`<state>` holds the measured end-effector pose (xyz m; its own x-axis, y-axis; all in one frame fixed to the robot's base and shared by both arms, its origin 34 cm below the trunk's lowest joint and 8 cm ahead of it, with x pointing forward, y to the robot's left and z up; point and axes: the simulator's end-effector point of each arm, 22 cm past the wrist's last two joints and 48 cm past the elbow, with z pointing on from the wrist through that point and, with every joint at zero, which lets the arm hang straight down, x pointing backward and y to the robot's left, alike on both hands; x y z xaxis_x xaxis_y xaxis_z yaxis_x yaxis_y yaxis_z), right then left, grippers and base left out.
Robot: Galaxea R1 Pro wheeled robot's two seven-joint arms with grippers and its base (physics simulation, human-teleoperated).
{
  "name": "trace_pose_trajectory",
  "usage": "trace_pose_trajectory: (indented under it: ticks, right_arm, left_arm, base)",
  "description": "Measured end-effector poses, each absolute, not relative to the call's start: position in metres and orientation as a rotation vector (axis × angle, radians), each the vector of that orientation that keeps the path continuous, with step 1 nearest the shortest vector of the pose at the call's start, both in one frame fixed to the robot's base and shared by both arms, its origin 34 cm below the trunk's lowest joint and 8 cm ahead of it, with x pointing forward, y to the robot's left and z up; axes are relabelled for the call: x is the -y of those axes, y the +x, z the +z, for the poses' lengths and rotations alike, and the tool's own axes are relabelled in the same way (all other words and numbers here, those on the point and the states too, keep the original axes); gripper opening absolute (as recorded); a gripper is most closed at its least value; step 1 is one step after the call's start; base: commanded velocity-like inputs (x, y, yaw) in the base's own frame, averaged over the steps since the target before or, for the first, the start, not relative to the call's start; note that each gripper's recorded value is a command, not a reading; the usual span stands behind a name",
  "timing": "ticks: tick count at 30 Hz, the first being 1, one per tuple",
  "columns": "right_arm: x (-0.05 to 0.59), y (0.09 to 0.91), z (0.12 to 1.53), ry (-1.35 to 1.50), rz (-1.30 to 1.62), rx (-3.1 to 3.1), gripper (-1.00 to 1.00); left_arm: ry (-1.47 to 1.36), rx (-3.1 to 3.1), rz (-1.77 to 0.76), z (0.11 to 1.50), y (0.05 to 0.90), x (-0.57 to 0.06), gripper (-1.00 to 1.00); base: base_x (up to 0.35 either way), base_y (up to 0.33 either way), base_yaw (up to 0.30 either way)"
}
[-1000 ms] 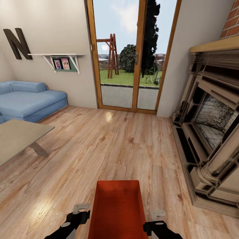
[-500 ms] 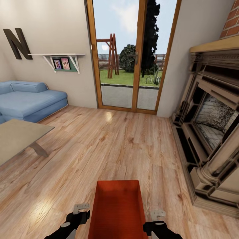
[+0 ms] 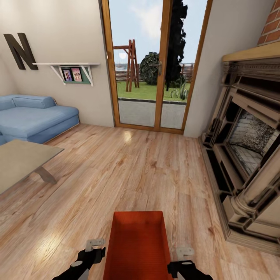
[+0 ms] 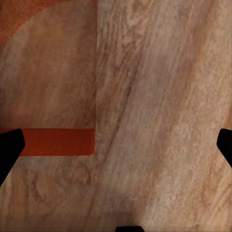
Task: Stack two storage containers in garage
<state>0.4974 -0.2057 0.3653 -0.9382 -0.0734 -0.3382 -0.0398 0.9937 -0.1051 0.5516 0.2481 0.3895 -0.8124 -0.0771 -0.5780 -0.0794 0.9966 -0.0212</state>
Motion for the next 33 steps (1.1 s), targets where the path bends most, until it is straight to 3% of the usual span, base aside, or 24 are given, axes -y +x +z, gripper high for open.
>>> trace_pose_trajectory:
  ticks: [33]
  right_arm:
    - [0.206,0.486,0.303,-0.089,-0.139,-2.786,1.00]
  left_arm:
    - [-0.106,-2.585,0.000,0.314,0.518,-0.246,1.00]
  base:
    - [0.000,0.000,0.000]
